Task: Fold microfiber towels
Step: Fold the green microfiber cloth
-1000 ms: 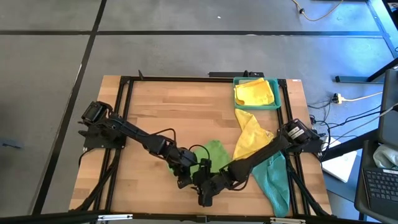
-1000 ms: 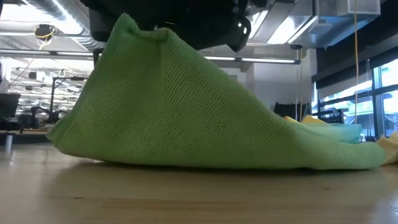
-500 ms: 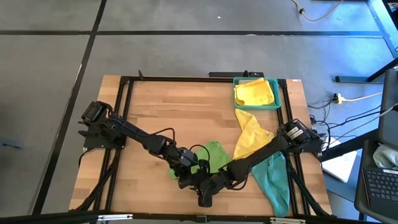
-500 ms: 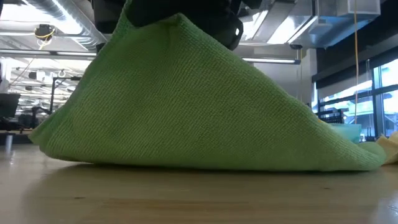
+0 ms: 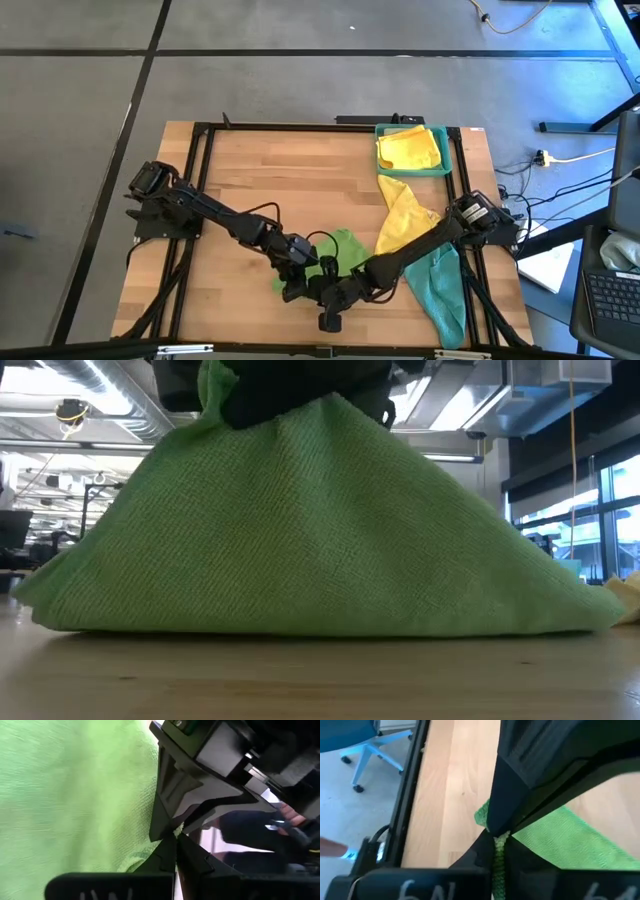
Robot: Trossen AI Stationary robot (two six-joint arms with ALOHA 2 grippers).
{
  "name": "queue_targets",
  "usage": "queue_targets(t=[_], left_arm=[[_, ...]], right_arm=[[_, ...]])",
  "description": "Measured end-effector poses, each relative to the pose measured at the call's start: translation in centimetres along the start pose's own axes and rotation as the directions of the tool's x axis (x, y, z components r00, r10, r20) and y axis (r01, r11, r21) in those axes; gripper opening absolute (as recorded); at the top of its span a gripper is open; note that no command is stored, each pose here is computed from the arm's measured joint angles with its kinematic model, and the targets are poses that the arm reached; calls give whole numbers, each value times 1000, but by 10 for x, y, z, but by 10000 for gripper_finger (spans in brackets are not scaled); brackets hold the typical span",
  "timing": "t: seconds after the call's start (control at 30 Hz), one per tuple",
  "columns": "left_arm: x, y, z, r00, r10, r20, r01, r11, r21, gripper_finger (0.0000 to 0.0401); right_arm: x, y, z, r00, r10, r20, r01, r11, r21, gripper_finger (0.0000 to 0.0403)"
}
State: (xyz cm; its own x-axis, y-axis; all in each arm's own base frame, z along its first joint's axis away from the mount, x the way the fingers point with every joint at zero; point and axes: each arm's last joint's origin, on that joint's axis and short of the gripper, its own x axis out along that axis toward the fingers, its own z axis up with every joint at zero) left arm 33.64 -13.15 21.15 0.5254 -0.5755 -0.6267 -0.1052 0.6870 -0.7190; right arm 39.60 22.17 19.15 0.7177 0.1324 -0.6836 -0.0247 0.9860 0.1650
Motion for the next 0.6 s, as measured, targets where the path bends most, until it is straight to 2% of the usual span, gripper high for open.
queue_targets(t=[0.2,0.3,0.4,0.5,0.6], left_arm=[[-22,0,1,997,71,24,-72,996,45,0],[-33,0,1,996,90,16,-91,994,63,0],[-41,0,-1,994,110,5,-110,991,81,0],[-43,-4,-3,996,90,1,-90,989,120,0],[-38,-13,-13,997,66,-34,-58,978,202,1]], right_arm=[[-2,5,-6,999,15,-39,-14,1000,24,6],[-3,11,-11,996,52,-78,-52,999,7,10],[-5,13,-18,991,38,-125,-41,999,-23,11],[-7,15,-21,989,27,-148,-29,1000,-10,6],[-8,15,-23,986,19,-163,-16,1000,16,6]])
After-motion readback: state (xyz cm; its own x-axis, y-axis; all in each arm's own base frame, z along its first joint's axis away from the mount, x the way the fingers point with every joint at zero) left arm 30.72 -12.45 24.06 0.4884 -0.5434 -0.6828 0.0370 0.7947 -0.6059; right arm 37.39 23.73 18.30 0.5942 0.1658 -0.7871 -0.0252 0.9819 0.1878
